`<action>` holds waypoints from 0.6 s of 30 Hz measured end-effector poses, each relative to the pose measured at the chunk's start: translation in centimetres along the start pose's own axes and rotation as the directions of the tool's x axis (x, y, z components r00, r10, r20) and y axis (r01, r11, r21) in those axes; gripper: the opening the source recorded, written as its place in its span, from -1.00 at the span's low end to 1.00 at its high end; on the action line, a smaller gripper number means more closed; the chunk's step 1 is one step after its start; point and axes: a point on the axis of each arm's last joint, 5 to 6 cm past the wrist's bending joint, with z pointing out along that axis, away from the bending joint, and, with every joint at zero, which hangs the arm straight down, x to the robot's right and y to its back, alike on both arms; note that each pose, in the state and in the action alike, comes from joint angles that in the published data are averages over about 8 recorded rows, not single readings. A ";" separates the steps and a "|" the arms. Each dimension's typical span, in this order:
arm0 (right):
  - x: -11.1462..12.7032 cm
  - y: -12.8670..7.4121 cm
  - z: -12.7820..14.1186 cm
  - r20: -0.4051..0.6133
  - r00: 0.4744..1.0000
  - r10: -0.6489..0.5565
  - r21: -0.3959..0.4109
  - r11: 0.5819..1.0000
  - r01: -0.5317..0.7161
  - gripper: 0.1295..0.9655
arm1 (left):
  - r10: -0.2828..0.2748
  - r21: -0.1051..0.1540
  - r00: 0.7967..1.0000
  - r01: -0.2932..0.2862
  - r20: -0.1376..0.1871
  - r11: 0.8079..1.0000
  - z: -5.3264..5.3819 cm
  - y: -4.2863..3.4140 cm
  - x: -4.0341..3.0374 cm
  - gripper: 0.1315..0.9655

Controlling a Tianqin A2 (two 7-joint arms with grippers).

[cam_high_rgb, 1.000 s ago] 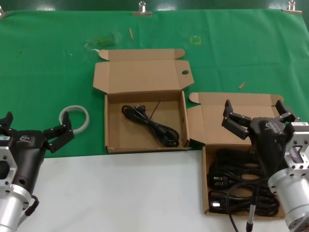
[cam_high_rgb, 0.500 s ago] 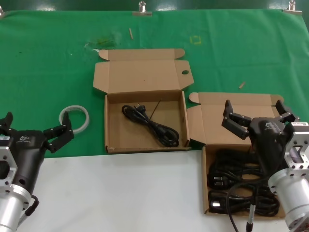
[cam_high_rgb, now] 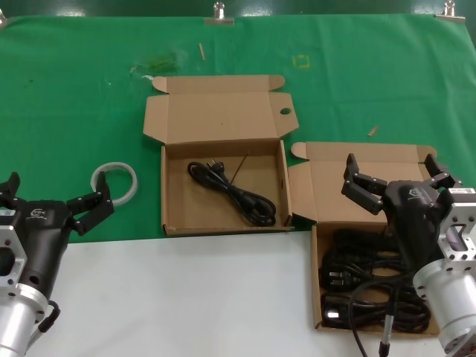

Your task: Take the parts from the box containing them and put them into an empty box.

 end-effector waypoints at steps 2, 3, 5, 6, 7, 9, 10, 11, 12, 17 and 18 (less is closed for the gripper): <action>0.0 0.0 0.0 0.000 1.000 0.000 0.000 1.000 0.000 1.00 | 0.000 0.000 1.000 0.000 0.000 1.000 0.0 0.00 0.00 1.00; 0.0 0.0 0.0 0.000 1.000 0.000 0.000 1.000 0.000 1.00 | 0.000 0.000 1.000 0.000 0.000 1.000 0.0 0.00 0.00 1.00; 0.0 0.0 0.0 0.000 1.000 0.000 0.000 1.000 0.000 1.00 | 0.000 0.000 1.000 0.000 0.000 1.000 0.0 0.00 0.00 1.00; 0.0 0.0 0.0 0.000 1.000 0.000 0.000 1.000 0.000 1.00 | 0.000 0.000 1.000 0.000 0.000 1.000 0.0 0.00 0.00 1.00; 0.0 0.0 0.0 0.000 1.000 0.000 0.000 1.000 0.000 1.00 | 0.000 0.000 1.000 0.000 0.000 1.000 0.0 0.00 0.00 1.00; 0.0 0.0 0.0 0.000 1.000 0.000 0.000 1.000 0.000 1.00 | 0.000 0.000 1.000 0.000 0.000 1.000 0.0 0.00 0.00 1.00; 0.0 0.0 0.0 0.000 1.000 0.000 0.000 1.000 0.000 1.00 | 0.000 0.000 1.000 0.000 0.000 1.000 0.0 0.00 0.00 1.00; 0.0 0.0 0.0 0.000 1.000 0.000 0.000 1.000 0.000 1.00 | 0.000 0.000 1.000 0.000 0.000 1.000 0.0 0.00 0.00 1.00; 0.0 0.0 0.0 0.000 1.000 0.000 0.000 1.000 0.000 1.00 | 0.000 0.000 1.000 0.000 0.000 1.000 0.0 0.00 0.00 1.00; 0.0 0.0 0.0 0.000 1.000 0.000 0.000 1.000 0.000 1.00 | 0.000 0.000 1.000 0.000 0.000 1.000 0.0 0.00 0.00 1.00; 0.0 0.0 0.0 0.000 1.000 0.000 0.000 1.000 0.000 1.00 | 0.000 0.000 1.000 0.000 0.000 1.000 0.0 0.00 0.00 1.00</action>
